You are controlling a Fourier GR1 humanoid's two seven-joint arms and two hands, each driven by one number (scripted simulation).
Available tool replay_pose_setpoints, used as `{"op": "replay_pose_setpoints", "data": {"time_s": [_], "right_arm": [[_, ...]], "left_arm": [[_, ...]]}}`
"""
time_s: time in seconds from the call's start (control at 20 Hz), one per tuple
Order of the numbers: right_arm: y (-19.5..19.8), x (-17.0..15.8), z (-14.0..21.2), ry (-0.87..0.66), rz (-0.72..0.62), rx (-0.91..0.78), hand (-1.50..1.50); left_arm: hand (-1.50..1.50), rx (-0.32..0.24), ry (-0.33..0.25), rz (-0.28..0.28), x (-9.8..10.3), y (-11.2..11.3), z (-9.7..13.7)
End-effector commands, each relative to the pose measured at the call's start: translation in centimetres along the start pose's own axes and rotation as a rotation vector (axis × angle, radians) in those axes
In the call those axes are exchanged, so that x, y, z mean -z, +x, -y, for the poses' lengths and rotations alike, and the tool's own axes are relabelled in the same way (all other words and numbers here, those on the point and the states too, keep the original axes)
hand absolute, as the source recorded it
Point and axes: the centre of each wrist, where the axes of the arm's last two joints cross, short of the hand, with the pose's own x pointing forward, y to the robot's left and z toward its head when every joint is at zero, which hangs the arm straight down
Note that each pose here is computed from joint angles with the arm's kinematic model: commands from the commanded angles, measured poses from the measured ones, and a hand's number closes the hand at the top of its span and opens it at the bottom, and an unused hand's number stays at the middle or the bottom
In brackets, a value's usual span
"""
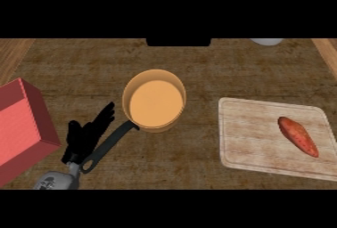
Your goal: Pick the sweet potato from the cutting board and place it in the pot
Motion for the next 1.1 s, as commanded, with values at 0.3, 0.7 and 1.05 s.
{"op": "replay_pose_setpoints", "data": {"time_s": [0.3,0.7,1.05], "right_arm": [[-3.6,3.3,-3.2,0.326,-0.296,-0.069,-1.5],[-8.4,3.1,-2.7,0.314,-0.301,-0.132,-1.5],[-11.3,1.9,-2.1,0.264,-0.269,-0.081,-1.5]], "left_arm": [[0.0,0.009,-0.024,0.009,0.2,0.2,1.3],[0.0,-0.005,-0.026,0.007,0.3,-0.7,-1.4],[0.0,0.013,-0.011,0.007,0.6,0.4,0.1]]}}
